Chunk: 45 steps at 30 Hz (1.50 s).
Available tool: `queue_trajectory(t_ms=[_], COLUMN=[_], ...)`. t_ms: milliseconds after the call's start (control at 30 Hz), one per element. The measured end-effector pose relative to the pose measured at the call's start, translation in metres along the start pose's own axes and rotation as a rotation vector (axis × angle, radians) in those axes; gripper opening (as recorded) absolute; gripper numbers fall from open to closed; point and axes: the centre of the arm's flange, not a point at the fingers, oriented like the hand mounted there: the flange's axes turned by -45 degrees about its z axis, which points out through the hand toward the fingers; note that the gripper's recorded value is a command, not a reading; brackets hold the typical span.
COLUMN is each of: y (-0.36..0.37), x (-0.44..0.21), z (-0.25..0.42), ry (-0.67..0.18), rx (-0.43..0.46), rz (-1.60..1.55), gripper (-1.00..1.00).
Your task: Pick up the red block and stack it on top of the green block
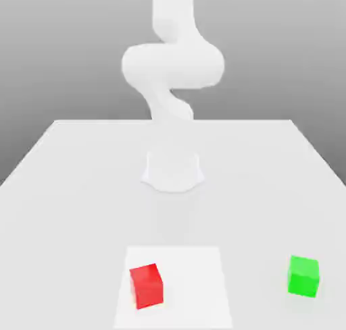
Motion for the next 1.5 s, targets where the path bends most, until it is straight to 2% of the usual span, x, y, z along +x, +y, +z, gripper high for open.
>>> queue_trajectory(t_ms=[200,400,767,933,967,1200,1367,1500], y=[0.016,0.024,0.049,0.051,0.051,0.051,0.050,-0.033], x=[-0.032,-0.096,-0.257,-0.298,-0.304,-0.304,-0.270,-0.250], z=[0.133,0.245,0.375,0.418,0.423,0.422,0.385,0.379], ry=[-0.194,-0.379,-0.700,-0.716,-0.717,-0.718,-0.717,-0.709], rx=[0.068,0.104,0.089,0.087,0.087,0.088,0.088,0.191], rz=[-0.064,-0.132,-0.277,-0.289,-0.288,-0.288,-0.288,-0.540], gripper=[0.00,0.00,0.00,0.00,-1.00,-1.00,-1.00,-1.00])
